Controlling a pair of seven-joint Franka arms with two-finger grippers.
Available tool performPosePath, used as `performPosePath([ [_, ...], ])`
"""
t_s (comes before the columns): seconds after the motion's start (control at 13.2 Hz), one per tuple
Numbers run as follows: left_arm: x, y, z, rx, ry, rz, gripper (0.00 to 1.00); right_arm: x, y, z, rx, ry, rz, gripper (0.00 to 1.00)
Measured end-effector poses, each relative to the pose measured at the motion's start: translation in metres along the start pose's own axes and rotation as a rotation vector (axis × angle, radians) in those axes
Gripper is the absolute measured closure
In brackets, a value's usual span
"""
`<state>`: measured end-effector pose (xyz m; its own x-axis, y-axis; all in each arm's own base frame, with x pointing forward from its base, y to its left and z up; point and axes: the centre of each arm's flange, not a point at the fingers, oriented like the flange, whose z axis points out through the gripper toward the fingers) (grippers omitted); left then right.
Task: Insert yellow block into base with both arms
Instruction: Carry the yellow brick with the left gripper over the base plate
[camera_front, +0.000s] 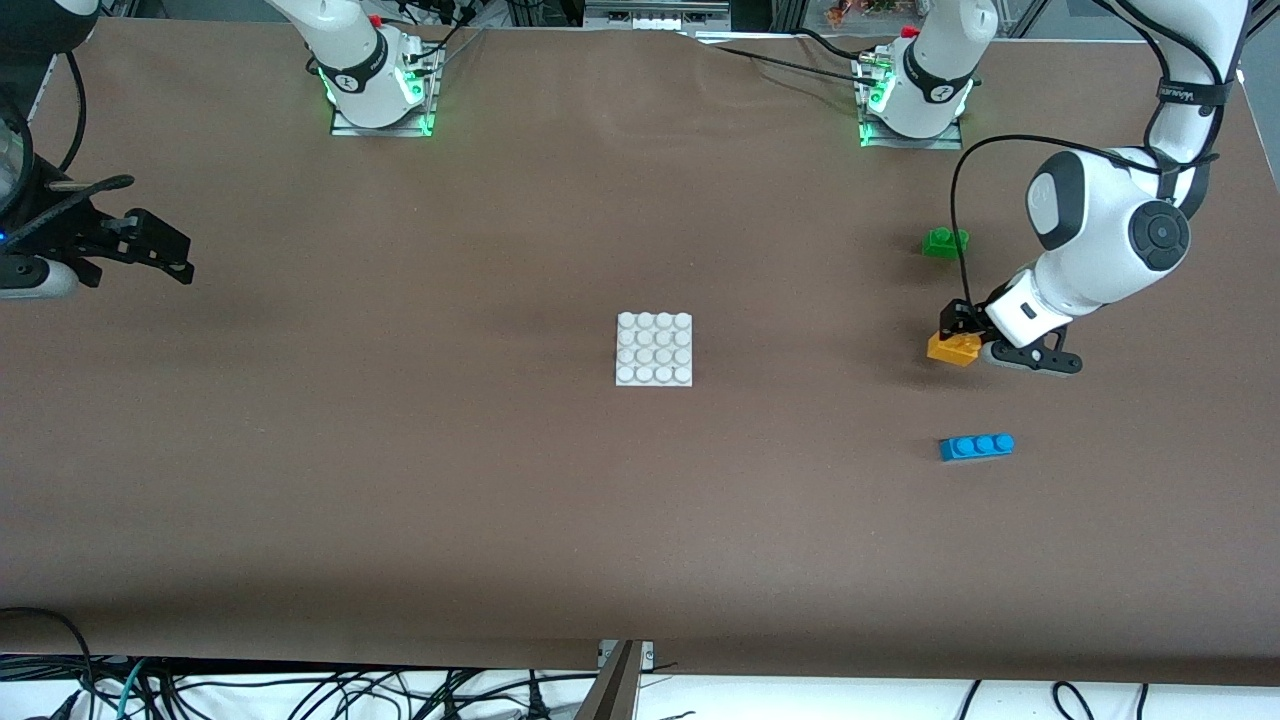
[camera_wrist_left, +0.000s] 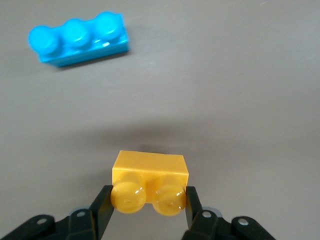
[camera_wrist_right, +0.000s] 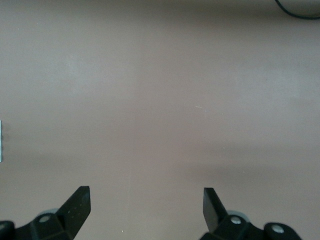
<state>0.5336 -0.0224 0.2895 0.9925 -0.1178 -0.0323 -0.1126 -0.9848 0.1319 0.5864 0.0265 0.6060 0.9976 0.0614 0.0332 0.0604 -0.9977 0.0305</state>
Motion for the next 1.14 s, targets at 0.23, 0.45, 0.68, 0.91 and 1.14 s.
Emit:
performPosePath([
  [0.23,0.014,0.063,-0.004,-0.013,0.016,-0.028,0.37,0.0,0.0,0.001,0.0,-0.003,0.0,0.0],
  [0.45,0.03,0.144,-0.005,-0.029,0.033,-0.08,0.37,-0.001,0.0,0.004,0.0,-0.014,0.0,0.0],
  [0.68,0.043,0.214,0.0,-0.063,0.038,-0.15,0.37,-0.001,-0.001,0.004,0.0,-0.018,-0.001,0.0],
  [0.91,0.056,0.291,0.017,-0.079,0.008,-0.221,0.37,-0.001,-0.001,0.005,0.0,-0.02,-0.002,0.0],
  [1.14,0.059,0.37,0.044,-0.081,-0.028,-0.267,0.37,-0.002,-0.002,0.006,0.001,-0.03,-0.004,0.0],
])
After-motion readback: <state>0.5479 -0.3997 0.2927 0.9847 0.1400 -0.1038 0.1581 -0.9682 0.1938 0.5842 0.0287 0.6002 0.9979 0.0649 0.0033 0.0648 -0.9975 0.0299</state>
